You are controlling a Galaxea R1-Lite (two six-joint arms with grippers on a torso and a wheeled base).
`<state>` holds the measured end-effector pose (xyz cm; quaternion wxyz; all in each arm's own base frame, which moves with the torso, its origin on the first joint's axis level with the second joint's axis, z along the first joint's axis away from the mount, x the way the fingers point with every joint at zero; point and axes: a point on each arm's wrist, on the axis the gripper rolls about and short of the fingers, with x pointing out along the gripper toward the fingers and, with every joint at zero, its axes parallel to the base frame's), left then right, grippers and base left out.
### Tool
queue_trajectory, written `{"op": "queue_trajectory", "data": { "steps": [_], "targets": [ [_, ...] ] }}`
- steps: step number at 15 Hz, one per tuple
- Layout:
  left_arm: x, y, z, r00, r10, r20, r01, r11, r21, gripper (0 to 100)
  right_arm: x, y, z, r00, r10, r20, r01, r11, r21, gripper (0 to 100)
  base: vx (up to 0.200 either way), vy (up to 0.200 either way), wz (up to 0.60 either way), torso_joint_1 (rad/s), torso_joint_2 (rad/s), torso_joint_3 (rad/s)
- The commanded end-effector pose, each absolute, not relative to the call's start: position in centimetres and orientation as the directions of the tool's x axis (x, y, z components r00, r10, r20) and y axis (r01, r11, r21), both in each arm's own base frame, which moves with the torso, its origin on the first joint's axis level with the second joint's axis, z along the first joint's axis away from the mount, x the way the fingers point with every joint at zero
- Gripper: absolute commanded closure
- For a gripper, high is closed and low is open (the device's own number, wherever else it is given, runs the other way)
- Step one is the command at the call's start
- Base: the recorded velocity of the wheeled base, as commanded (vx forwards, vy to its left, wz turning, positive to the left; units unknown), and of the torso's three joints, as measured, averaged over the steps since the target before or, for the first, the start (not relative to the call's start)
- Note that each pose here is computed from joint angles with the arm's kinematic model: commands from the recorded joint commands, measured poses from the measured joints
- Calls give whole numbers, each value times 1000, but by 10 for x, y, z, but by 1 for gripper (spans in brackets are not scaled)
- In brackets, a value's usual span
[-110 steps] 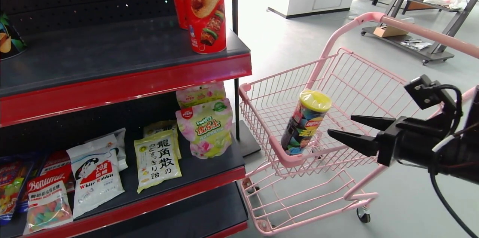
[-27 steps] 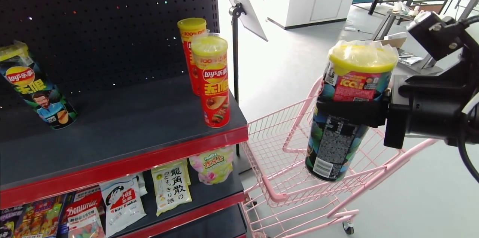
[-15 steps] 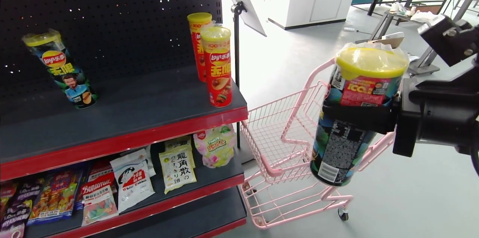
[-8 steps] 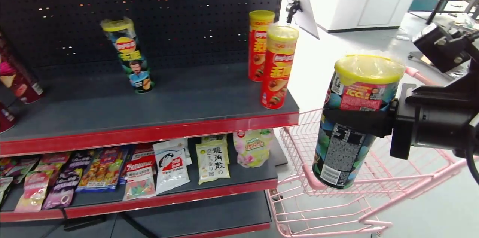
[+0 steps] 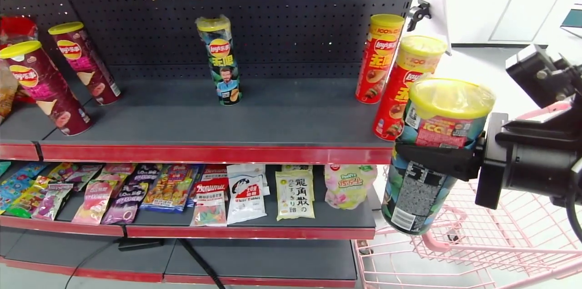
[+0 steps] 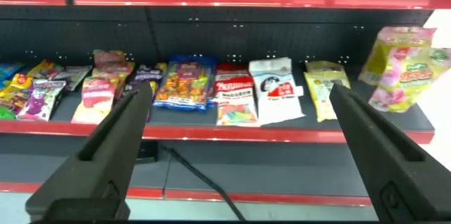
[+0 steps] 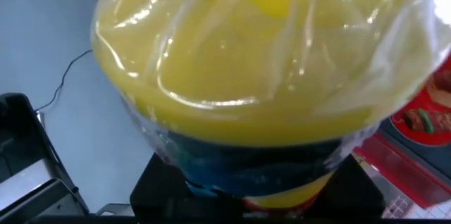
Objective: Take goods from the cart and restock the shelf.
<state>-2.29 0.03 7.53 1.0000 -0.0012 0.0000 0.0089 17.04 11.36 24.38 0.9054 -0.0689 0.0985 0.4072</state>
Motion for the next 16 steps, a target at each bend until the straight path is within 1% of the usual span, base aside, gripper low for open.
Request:
{"op": "queue_trajectory", "data": {
  "steps": [1,4,6,7,8,9,13,16],
  "targets": [
    [-23,0,75,1000,18,-2,-18,1000,-3,0,168,113,241,646,726,-235,-754,655,-45,100,0,200,0,-2,7,-2],
    [-23,0,75,1000,18,-2,-18,1000,-3,0,169,113,240,647,729,-222,-755,654,-52,100,0,200,0,1,6,1],
    [-23,0,75,1000,18,-2,-18,1000,-3,0,177,119,240,650,741,-170,-758,649,-68,100,0,200,0,2,0,5],
    [-23,0,75,1000,18,-2,-18,1000,-3,0,177,120,241,623,766,-161,-781,622,-62,100,0,200,0,-2,2,2],
    [-23,0,75,1000,18,-2,-18,1000,-3,0,176,122,241,552,819,-156,-832,553,-43,100,0,200,0,7,2,2],
    [-23,0,75,1000,18,-2,-18,1000,-3,0,176,121,241,515,844,-151,-856,516,-38,100,0,200,0,12,-2,7],
    [-23,0,75,1000,18,-2,-18,1000,-3,0,176,121,241,528,836,-152,-848,529,-38,100,0,200,0,5,2,0],
    [-23,0,75,1000,18,-2,-18,1000,-3,0,176,121,241,528,836,-152,-848,529,-40,100,0,0,0,0,0,0]
  ]
}}
